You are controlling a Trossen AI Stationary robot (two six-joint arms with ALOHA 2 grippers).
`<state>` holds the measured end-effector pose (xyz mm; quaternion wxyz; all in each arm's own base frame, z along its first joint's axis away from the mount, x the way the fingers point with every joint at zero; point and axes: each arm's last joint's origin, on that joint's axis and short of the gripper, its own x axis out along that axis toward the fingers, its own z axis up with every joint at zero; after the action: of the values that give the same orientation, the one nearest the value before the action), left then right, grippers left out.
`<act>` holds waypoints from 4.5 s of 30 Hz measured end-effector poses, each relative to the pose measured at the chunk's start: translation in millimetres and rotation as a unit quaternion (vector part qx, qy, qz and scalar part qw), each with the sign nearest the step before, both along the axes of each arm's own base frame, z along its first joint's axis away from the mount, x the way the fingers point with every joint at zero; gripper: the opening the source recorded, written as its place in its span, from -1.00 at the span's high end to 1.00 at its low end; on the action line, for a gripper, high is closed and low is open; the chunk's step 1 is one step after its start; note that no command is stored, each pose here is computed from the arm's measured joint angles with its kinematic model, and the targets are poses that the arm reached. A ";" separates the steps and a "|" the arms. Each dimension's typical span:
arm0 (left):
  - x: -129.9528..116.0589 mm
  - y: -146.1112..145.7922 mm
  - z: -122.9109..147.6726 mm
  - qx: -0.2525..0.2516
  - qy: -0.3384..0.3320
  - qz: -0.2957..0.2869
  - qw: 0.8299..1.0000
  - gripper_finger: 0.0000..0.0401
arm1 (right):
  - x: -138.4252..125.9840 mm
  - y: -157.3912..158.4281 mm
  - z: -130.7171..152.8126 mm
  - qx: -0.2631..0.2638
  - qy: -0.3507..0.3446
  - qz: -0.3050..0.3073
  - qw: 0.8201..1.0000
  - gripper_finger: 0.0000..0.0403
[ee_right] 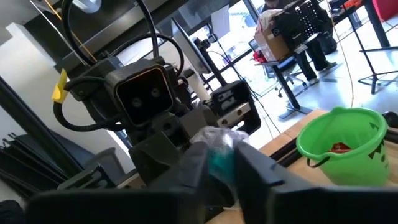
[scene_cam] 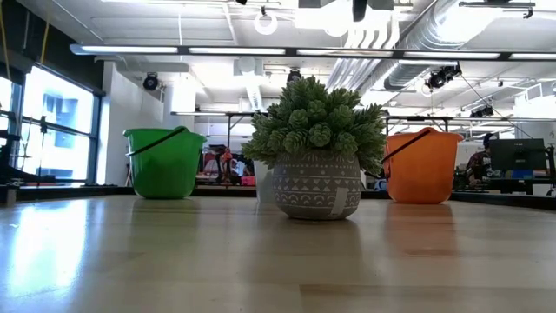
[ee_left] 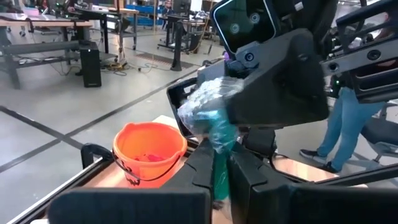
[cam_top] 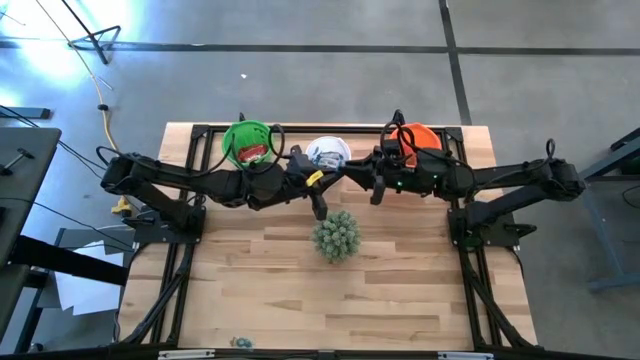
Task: Sort candy
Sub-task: Put the transparent candy into the orange bucket
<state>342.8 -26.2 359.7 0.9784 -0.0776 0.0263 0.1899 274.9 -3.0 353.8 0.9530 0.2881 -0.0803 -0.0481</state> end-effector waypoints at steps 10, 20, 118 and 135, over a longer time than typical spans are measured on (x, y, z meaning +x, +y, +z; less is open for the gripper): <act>-0.4 0.4 0.1 0.004 0.002 0.009 1.000 0.93 | 0.0 -1.2 -0.5 -0.004 0.002 -0.001 1.000 0.96; -1.1 0.2 -0.8 0.082 0.040 0.005 0.996 0.56 | -0.2 -1.1 -1.2 -0.004 0.007 0.000 1.000 0.99; -52.8 11.3 1.0 0.131 0.214 0.089 0.964 0.39 | -131.1 -134.0 -65.1 0.194 0.447 -0.322 0.812 0.02; -54.3 6.7 -1.3 0.124 0.220 0.082 0.964 0.39 | -129.0 -122.4 -70.0 0.179 0.495 -0.246 0.814 -0.09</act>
<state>288.6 -19.5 358.3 0.9313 0.0866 0.2111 0.2839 145.8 -125.5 283.8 0.7522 0.3615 0.3443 -0.4302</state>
